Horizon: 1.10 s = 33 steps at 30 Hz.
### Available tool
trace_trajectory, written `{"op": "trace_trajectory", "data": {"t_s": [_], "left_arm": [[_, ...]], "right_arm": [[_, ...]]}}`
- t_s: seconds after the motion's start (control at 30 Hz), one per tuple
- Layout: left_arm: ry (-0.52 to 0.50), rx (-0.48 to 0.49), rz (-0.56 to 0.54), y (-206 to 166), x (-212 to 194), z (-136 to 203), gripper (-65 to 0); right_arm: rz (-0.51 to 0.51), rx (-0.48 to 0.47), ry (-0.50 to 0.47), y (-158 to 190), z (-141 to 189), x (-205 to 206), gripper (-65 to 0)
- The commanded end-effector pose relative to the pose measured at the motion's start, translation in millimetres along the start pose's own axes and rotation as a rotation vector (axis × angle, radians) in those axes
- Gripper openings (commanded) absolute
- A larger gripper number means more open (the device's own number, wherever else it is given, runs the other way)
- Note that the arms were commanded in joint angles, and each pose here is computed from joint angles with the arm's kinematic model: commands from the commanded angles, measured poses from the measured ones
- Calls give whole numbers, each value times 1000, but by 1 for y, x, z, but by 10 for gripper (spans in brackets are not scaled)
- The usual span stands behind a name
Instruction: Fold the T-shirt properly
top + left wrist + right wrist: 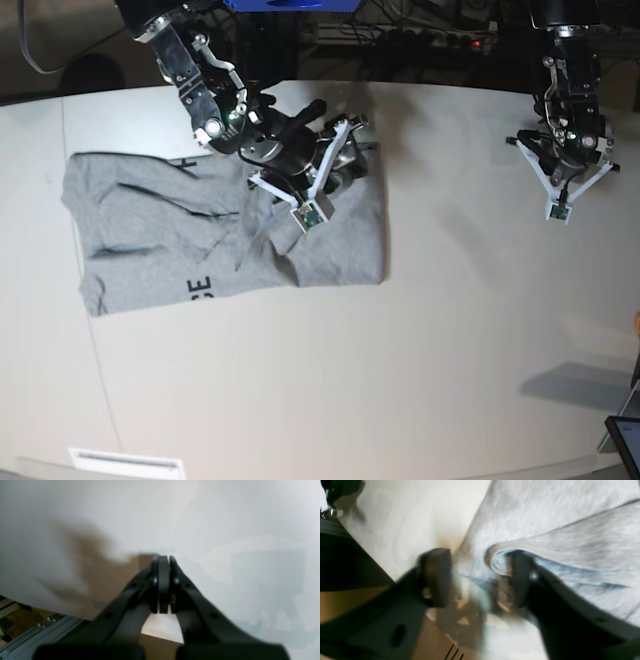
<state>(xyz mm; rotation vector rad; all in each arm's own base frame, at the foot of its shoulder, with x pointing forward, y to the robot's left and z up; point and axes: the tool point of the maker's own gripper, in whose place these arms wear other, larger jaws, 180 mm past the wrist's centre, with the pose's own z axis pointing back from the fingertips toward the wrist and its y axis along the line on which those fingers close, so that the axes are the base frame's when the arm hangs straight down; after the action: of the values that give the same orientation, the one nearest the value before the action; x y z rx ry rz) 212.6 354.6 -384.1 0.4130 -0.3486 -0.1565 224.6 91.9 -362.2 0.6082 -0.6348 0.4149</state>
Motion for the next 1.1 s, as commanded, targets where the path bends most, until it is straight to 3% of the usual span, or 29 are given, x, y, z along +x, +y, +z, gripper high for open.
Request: {"op": "trace_trajectory", "data": {"t_s": [0.0, 0.17, 0.3, 0.6, 0.83, 1.07], "left_arm": [[-26, 27, -7, 11, 8, 4, -650], [-34, 27, -8, 11, 10, 6, -650], [-34, 27, -8, 11, 10, 6, -650], [-37, 28, -6, 11, 11, 6, -650], [-35, 28, -7, 11, 10, 6, -650], [-41, 29, -5, 12, 12, 6, -650]], "right_arm": [[6, 19, -52, 6, 2, 16, -400], [9, 12, -42, 2, -1, 17, -567], [3, 7, -25, -1, -5, 11, -650], [6, 2, -33, -3, -3, 13, -649], [-73, -99, -103, -45, 18, 30, -649], [-101, -129, -75, -58, 24, 24, -649]]}}
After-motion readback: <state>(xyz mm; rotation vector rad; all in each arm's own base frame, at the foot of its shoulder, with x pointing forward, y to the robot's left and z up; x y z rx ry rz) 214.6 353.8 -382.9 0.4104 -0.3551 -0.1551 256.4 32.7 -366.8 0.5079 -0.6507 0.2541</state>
